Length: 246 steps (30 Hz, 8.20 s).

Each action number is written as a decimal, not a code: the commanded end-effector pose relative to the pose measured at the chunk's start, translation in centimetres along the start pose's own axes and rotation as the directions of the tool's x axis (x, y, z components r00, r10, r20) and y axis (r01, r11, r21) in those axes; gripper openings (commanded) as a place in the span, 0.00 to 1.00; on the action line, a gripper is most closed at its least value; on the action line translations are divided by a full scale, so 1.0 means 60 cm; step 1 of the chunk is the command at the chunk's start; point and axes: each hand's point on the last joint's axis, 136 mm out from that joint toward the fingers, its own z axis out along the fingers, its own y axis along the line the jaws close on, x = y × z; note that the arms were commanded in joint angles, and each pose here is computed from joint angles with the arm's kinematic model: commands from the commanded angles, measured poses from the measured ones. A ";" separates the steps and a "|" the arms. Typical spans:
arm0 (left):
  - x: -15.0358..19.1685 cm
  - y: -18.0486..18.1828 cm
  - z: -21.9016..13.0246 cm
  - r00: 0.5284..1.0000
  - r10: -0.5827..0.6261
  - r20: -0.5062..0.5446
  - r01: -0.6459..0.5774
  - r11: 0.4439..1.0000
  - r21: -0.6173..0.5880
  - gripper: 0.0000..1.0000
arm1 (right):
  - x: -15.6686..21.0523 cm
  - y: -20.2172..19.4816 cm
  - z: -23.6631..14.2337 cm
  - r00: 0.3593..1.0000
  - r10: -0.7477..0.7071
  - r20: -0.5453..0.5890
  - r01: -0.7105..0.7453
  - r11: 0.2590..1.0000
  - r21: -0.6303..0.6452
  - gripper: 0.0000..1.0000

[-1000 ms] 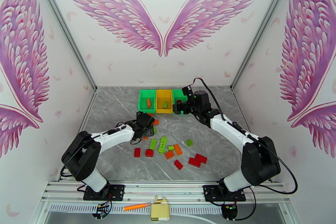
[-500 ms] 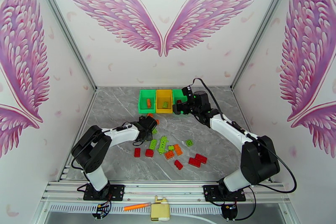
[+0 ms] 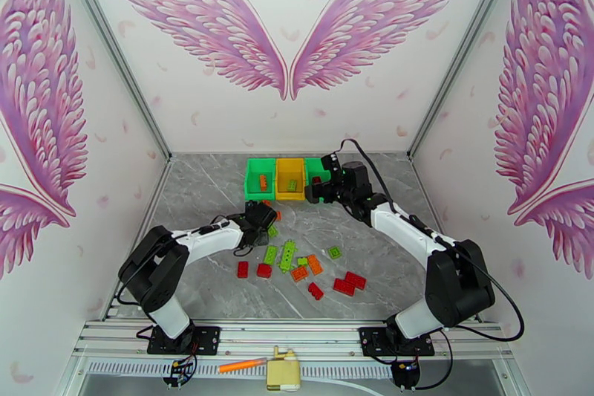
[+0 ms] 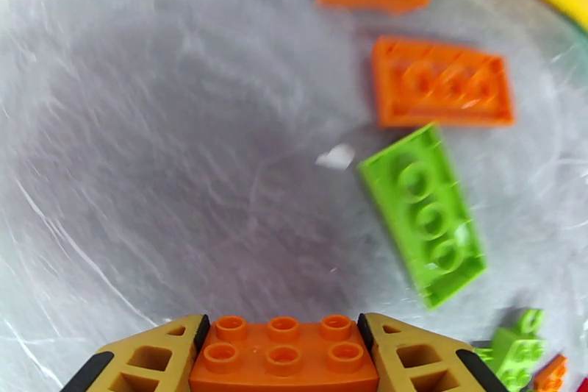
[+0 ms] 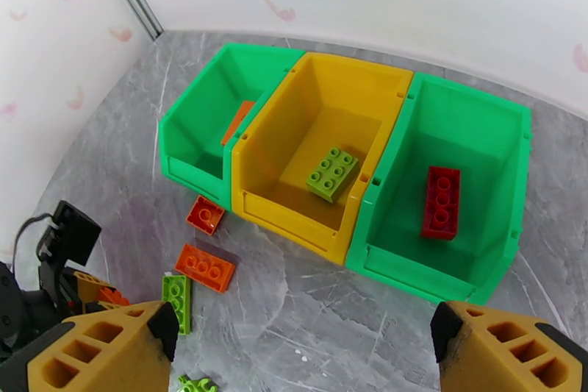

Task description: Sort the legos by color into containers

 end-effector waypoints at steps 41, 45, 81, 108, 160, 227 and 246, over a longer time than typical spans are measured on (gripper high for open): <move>-0.419 -0.053 0.062 0.946 -0.060 0.319 0.001 0.983 0.183 0.67 | -0.004 0.124 -0.007 0.988 -0.132 0.076 0.144 0.971 -0.190 0.99; -0.426 -0.045 0.015 0.927 -0.066 0.370 -0.006 0.981 0.192 0.78 | -0.002 0.118 -0.009 0.989 -0.129 0.067 0.138 0.976 -0.170 0.99; -0.260 0.219 -0.149 0.856 -0.266 0.444 0.226 0.964 0.144 0.99 | 0.207 0.244 0.190 0.897 -0.254 -0.361 0.272 0.962 -0.001 0.99; -0.256 0.220 -0.125 0.867 -0.271 0.418 0.235 0.962 0.136 0.99 | 0.285 0.217 0.227 0.827 -0.221 -0.518 0.280 0.959 0.038 0.69; -0.147 -0.033 -0.247 0.701 0.197 0.686 -0.515 0.805 0.295 0.99 | -0.071 -0.019 0.222 0.996 -0.030 -0.084 0.053 0.956 0.289 0.27; 0.132 0.063 -0.115 0.996 0.045 -0.079 -0.038 0.995 0.089 0.86 | -0.064 0.076 0.117 0.986 -0.130 0.105 0.139 0.987 -0.085 0.99; 0.197 0.091 -0.043 0.974 0.059 -0.221 -0.064 0.998 -0.015 0.52 | -0.046 0.064 0.117 0.988 -0.132 0.084 0.137 0.989 -0.054 0.99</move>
